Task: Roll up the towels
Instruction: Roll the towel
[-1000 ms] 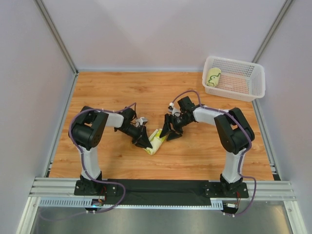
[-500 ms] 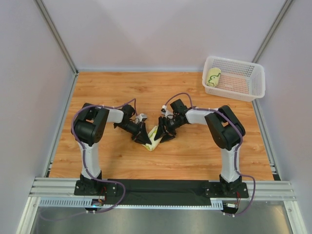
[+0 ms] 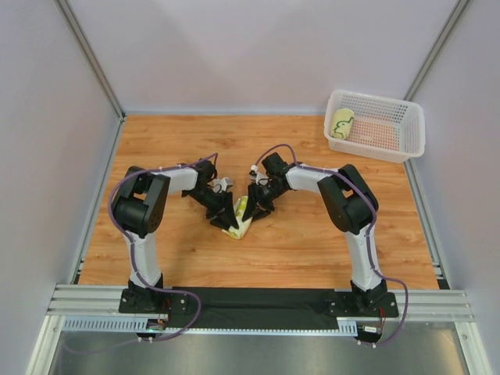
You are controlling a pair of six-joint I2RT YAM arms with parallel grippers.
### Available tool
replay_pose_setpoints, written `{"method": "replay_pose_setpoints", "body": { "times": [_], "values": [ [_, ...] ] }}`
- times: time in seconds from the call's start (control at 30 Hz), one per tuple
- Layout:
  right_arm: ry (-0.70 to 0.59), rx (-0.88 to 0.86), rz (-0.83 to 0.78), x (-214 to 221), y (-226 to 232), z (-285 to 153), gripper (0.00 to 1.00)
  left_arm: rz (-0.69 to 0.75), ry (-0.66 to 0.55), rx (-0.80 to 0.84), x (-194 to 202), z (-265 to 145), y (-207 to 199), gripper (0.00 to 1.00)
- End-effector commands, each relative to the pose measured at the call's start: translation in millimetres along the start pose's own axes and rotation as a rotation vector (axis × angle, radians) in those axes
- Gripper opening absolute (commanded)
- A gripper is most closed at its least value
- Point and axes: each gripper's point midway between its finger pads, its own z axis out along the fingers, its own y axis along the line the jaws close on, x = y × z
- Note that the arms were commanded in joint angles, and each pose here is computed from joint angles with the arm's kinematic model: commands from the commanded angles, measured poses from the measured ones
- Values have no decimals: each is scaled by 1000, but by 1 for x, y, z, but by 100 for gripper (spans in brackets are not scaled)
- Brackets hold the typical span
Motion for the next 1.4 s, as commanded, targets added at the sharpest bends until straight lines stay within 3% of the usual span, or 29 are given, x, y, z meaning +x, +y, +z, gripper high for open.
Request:
{"method": "replay_pose_setpoints", "body": {
  "times": [0.0,0.23,0.4,0.57,0.83,1.0,1.37],
  "values": [
    [-33,143,6,-16,-22,0,24,109,-86,-169,-5,-22,7,43],
    [22,228,43,-9,-36,-2,23,269,-286,-269,-30,-57,-10,47],
    [39,245,31,-9,-31,-6,23,340,-358,-281,-48,-62,-15,50],
    [61,255,15,-8,-22,-9,23,359,-346,-315,-63,-46,1,55],
    [86,274,13,-9,-19,-10,23,380,-376,-145,-73,-31,-25,66],
    [95,294,8,-10,-19,-9,23,395,-414,-89,-70,-32,-35,68],
    [106,323,14,-18,-18,-10,23,414,-376,-9,-53,-19,-36,68]
  ]
}}
